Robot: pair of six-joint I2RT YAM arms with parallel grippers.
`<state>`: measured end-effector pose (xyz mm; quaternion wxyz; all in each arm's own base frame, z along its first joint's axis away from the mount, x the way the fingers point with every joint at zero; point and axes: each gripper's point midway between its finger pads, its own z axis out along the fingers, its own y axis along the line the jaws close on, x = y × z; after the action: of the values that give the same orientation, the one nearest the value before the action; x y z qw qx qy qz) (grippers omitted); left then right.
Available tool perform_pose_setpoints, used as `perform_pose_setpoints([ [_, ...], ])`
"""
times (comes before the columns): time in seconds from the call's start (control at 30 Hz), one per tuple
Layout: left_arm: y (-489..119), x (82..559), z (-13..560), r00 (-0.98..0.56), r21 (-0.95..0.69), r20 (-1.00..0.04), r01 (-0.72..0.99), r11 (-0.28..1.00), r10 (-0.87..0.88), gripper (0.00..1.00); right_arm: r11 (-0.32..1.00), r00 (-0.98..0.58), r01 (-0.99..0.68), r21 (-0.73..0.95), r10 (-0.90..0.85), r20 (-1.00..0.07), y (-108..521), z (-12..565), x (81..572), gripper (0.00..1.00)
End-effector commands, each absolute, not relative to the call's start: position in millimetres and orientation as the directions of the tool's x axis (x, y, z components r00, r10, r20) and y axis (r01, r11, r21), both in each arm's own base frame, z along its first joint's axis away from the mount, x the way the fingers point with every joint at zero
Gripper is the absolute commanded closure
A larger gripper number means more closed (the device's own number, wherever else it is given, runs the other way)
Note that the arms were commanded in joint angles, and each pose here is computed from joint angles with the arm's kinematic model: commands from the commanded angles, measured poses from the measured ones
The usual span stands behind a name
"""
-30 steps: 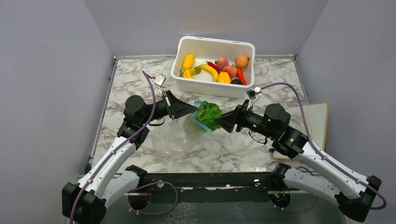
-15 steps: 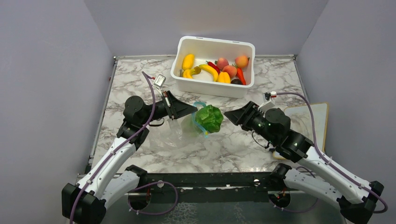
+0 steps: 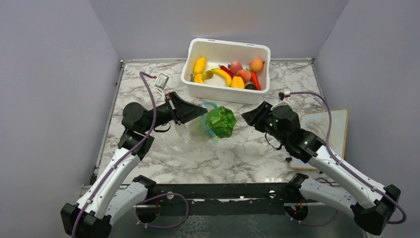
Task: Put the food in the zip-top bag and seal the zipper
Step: Place the fake vegetable in the zipper food storage bag.
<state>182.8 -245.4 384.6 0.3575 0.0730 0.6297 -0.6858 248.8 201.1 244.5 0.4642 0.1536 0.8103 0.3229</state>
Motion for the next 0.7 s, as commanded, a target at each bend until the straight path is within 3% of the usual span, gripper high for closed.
perform_pose_setpoints([
  [0.0, -239, 178, 423, -0.656, -0.749, -0.594, 0.662, 0.021, -0.465, 1.0, 0.674, -0.604, -0.108, 0.73, 0.539, -0.587, 225, 238, 247, 0.56],
  [0.27, -235, 177, 434, -0.626, -0.729, -0.602, 0.684, 0.024, -0.496, 1.0, 0.45, -0.796, -0.146, 0.881, 0.475, -0.375, 275, 217, 213, 0.57],
  [0.47, -235, 179, 431, -0.626, -0.735, -0.595, 0.677, 0.027, -0.504, 1.0, 0.275, -0.844, -0.224, 0.935, 0.426, -0.327, 299, 241, 202, 0.56],
  [0.67, -236, 181, 425, -0.636, -0.744, -0.589, 0.667, 0.028, -0.499, 1.0, 0.188, -0.862, -0.243, 0.952, 0.407, -0.301, 311, 259, 202, 0.5],
])
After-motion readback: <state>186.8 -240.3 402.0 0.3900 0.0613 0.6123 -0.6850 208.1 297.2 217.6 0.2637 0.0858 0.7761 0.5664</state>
